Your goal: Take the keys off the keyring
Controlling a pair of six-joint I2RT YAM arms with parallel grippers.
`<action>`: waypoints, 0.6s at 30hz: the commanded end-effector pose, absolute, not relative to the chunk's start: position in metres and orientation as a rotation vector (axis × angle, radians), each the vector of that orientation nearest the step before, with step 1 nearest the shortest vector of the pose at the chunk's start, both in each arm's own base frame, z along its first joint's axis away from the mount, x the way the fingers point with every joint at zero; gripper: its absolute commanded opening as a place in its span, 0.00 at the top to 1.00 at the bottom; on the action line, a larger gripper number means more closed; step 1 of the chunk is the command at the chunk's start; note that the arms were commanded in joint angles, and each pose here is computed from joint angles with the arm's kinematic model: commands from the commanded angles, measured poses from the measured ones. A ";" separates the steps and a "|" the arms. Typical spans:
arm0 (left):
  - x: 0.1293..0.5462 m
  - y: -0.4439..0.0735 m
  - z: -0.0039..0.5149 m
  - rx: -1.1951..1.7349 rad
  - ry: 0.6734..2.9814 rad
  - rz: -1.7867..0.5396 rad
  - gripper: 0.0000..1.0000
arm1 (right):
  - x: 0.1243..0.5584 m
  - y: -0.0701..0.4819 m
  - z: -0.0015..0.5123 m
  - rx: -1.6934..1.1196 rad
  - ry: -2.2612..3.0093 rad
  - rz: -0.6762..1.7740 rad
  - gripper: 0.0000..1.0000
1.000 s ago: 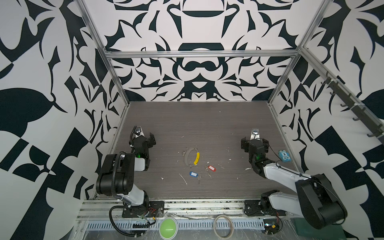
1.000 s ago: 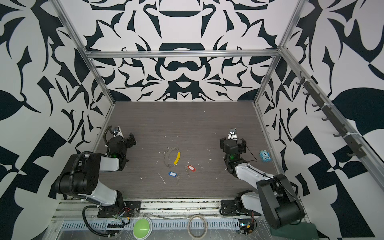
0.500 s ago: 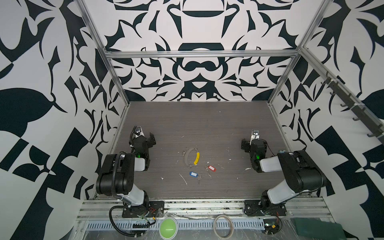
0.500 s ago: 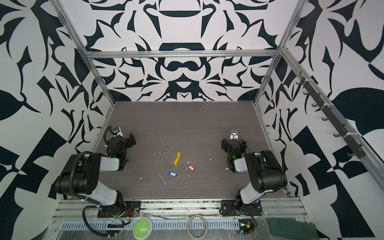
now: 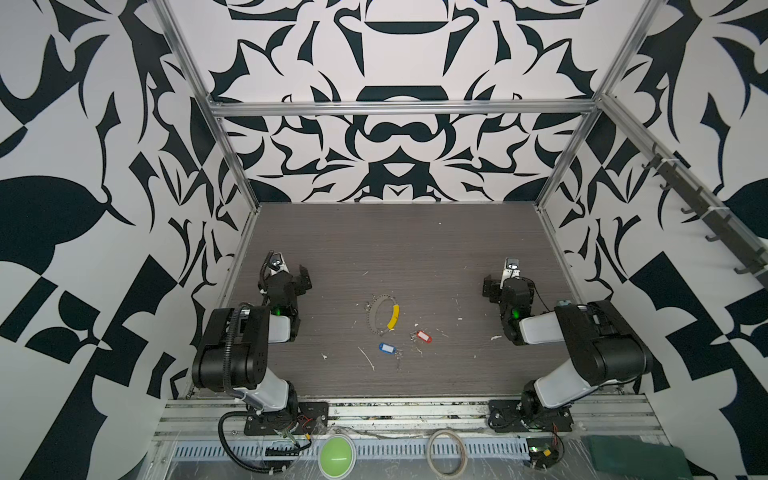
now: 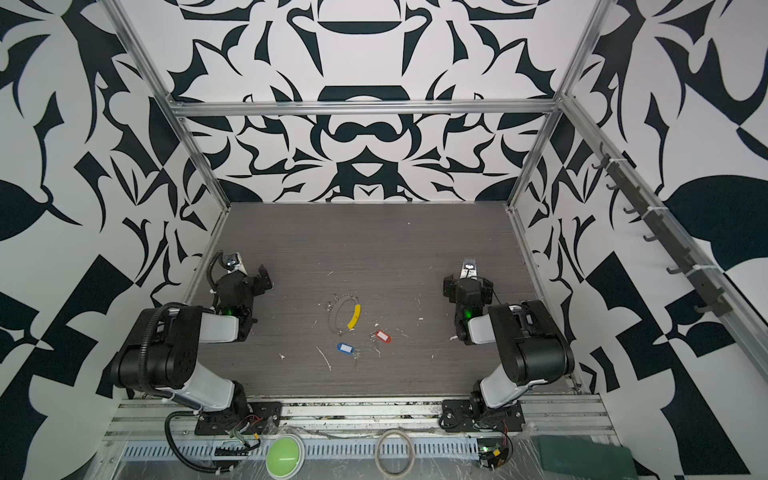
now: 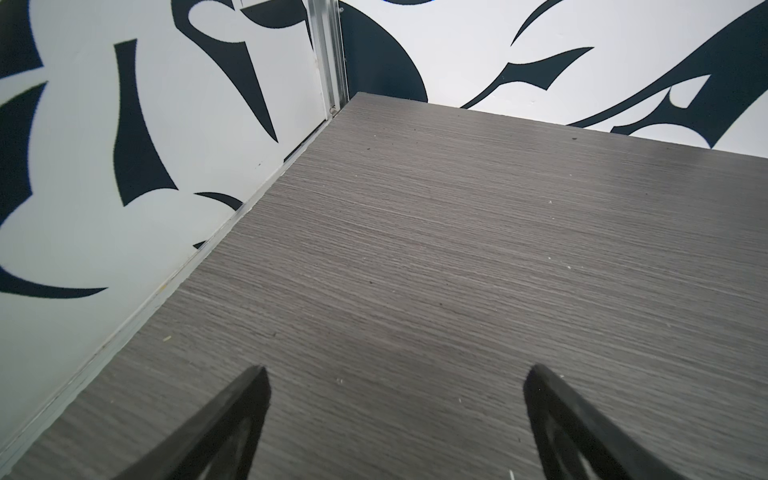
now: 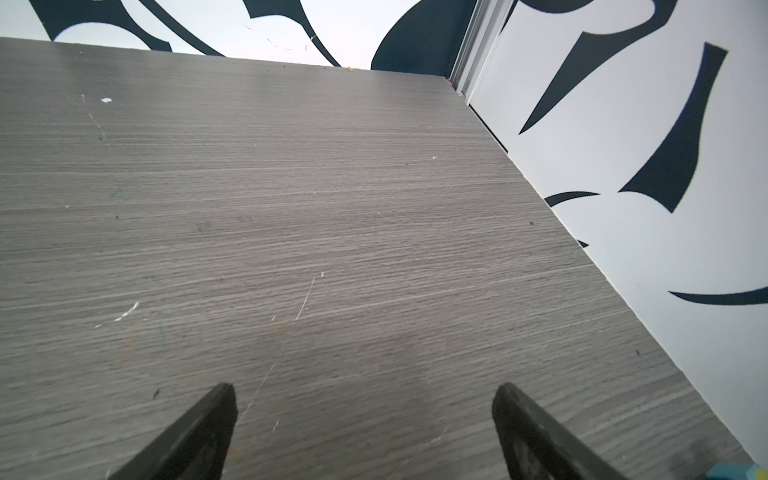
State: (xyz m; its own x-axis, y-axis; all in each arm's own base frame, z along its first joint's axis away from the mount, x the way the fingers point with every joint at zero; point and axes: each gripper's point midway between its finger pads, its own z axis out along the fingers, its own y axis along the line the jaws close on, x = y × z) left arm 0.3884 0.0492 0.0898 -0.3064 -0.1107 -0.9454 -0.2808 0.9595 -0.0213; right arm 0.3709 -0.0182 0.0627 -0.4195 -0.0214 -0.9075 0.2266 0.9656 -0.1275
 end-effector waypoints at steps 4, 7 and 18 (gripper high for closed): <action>0.390 0.050 0.094 -0.290 1.863 0.162 0.01 | 0.380 -0.021 0.083 0.188 1.911 -0.268 0.00; 0.390 0.050 0.094 -0.291 1.863 0.162 0.01 | 0.381 -0.020 0.083 0.185 1.915 -0.268 0.00; 0.390 0.050 0.094 -0.291 1.861 0.162 0.01 | 0.379 -0.020 0.084 0.180 1.909 -0.262 0.00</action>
State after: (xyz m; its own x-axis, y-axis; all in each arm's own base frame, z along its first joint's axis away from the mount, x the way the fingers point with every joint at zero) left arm 0.3885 0.0492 0.0899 -0.3062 -0.1103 -0.9456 -0.2803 0.9597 -0.0212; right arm 0.3711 -0.0182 0.0630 -0.4184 -0.0213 -0.9080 0.2267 0.9656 -0.1271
